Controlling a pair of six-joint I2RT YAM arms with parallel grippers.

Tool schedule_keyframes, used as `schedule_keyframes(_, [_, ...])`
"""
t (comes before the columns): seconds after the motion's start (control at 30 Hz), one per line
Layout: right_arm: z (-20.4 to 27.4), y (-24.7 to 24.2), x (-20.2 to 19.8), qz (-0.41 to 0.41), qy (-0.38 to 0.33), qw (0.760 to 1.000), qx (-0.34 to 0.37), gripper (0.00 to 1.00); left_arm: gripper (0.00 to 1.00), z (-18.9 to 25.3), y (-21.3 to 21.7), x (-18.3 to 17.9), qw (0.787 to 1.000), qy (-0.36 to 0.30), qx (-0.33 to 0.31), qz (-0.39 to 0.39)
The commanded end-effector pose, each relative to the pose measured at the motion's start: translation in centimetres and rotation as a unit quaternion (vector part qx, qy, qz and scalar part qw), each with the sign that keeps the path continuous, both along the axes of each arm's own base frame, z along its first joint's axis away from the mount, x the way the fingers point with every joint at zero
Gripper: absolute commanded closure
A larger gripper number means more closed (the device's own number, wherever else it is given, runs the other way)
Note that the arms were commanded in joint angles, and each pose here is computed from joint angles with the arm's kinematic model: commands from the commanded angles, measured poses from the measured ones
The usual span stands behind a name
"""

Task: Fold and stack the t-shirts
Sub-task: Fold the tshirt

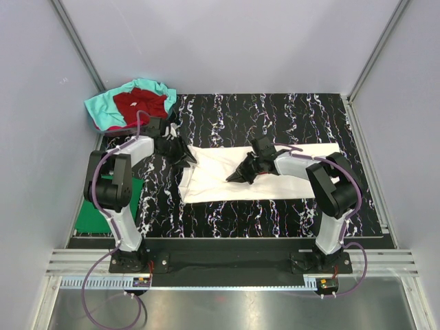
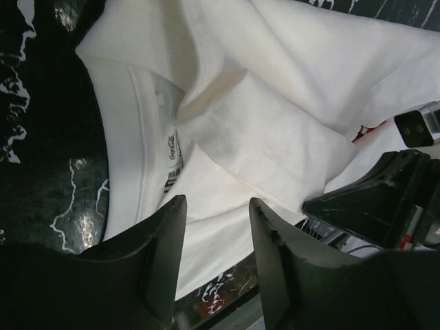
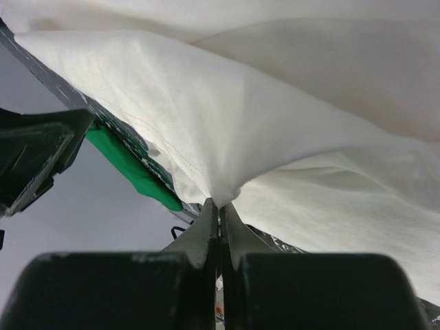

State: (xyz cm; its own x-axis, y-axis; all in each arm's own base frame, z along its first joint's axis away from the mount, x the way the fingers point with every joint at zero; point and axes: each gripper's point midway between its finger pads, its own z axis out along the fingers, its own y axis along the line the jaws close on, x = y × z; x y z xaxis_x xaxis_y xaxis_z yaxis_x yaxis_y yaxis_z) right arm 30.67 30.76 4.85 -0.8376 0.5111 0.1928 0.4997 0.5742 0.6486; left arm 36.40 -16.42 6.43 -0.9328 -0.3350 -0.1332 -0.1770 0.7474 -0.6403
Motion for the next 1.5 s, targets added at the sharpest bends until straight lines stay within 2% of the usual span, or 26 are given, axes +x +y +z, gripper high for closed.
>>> schedule_keyframes(0.0, [0.9, 0.3, -0.2, 0.018, -0.015, 1.000, 0.021, 1.00, 0.57, 0.5, 0.0, 3.3, 0.997, -0.071, 0.030, -0.025])
schedule_keyframes(0.03, [1.0, 0.2, -0.1, 0.018, -0.014, 0.999, 0.023, 1.00, 0.57, -0.1, 0.4, 3.8, 0.995, -0.076, 0.053, -0.029])
schedule_keyframes(0.23, [0.6, -0.4, -0.2, 0.017, -0.009, 1.000, 0.024, 1.00, 0.56, -0.9, 0.3, 5.7, 0.990, -0.105, 0.076, -0.054])
schedule_keyframes(0.4, [0.7, -1.6, -0.4, 0.017, -0.011, 1.000, 0.020, 1.00, 0.55, -0.5, -0.8, 6.1, 0.989, -0.111, 0.061, -0.071])
schedule_keyframes(0.57, [0.8, -2.1, -0.3, 0.022, -0.013, 0.999, 0.026, 1.00, 0.45, 0.0, -1.9, 4.9, 0.989, -0.105, 0.041, -0.094])
schedule_keyframes(0.63, [0.9, -2.1, -0.1, 0.023, -0.014, 0.999, 0.029, 1.00, 0.44, 0.3, -2.4, 4.5, 0.987, -0.112, 0.029, -0.108])
schedule_keyframes(0.73, [0.6, -2.1, -0.1, 0.024, -0.010, 0.999, 0.034, 1.00, 0.45, 0.5, -3.0, 4.4, 0.982, -0.133, 0.022, -0.131])
schedule_keyframes(0.87, [0.6, -2.1, 0.0, 0.026, -0.010, 0.999, 0.039, 1.00, 0.55, 0.9, -3.5, 4.3, 0.977, -0.156, 0.005, -0.147])
schedule_keyframes(0.93, [0.6, -2.1, 0.0, 0.026, -0.010, 0.999, 0.040, 1.00, 0.55, 1.3, -3.7, 4.0, 0.975, -0.165, -0.003, -0.150])
schedule_keyframes(1.17, [0.7, -2.3, 0.3, 0.022, -0.011, 0.999, 0.043, 1.00, 0.55, 1.7, -2.3, 2.9, 0.980, -0.159, 0.030, -0.114])
schedule_keyframes(1.27, [0.6, -2.4, 0.2, 0.022, -0.009, 0.999, 0.044, 1.00, 0.54, 2.2, -0.8, 2.5, 0.982, -0.156, 0.067, -0.083])
schedule_keyframes(1.37, [0.7, -2.4, 0.2, 0.023, -0.011, 0.999, 0.044, 1.00, 0.53, 3.4, -0.4, 2.2, 0.979, -0.176, 0.073, -0.067])
schedule_keyframes(1.47, [0.6, -2.5, 0.2, 0.021, -0.009, 0.999, 0.044, 1.00, 0.53, 4.2, -1.3, 1.9, 0.978, -0.188, 0.044, -0.081])
